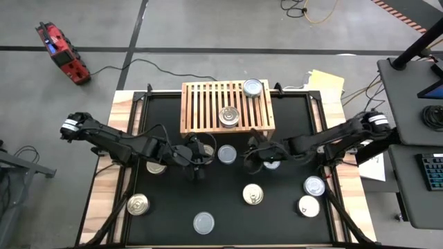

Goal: Stack canned seafood by type on shelf
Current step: Stack the green white tuna can on top of the green white tuna can on the shelf

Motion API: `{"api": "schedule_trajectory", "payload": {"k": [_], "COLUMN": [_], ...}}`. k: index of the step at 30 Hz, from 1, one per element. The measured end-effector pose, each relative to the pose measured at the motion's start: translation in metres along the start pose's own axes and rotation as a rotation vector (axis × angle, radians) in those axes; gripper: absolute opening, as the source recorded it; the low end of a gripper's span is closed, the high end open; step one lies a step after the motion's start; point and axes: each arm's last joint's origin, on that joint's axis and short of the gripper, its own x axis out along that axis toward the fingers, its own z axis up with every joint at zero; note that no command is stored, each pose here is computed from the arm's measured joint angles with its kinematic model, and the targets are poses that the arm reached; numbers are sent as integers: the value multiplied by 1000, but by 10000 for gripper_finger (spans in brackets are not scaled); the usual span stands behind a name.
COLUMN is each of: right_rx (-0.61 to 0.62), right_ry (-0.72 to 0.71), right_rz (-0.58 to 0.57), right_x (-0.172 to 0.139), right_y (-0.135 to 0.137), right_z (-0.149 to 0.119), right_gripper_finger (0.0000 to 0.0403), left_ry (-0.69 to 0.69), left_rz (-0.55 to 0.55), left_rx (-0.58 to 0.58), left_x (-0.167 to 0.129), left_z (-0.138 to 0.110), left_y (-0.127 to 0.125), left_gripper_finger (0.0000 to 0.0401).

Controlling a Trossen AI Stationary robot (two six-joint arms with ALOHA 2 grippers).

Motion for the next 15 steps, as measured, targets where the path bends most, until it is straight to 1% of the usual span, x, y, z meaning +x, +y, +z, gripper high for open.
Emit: {"api": "schedule_trajectory", "payload": {"k": [6,9,11,15], "right_rx": [-53,-99,-138,-206], "right_ry": [65,63,73,83], "right_rz": [-54,-77,-121,-245], "right_x": [41,58,67,79], "right_y": [9,16,17,18], "right_z": [-4,-1,0,1], "right_gripper_finger": [9,9,9,9], "left_ry": [4,5,5,9], "left_rz": [0,-4,-9,-27], "left_rx": [-41,-59,-63,-73], "left_x": [0,-1,-1,-4], "left_z": [-1,-1,-2,-4], "left_y": [0,-1,-3,-9], "left_gripper_finger": [0,0,0,0]}}
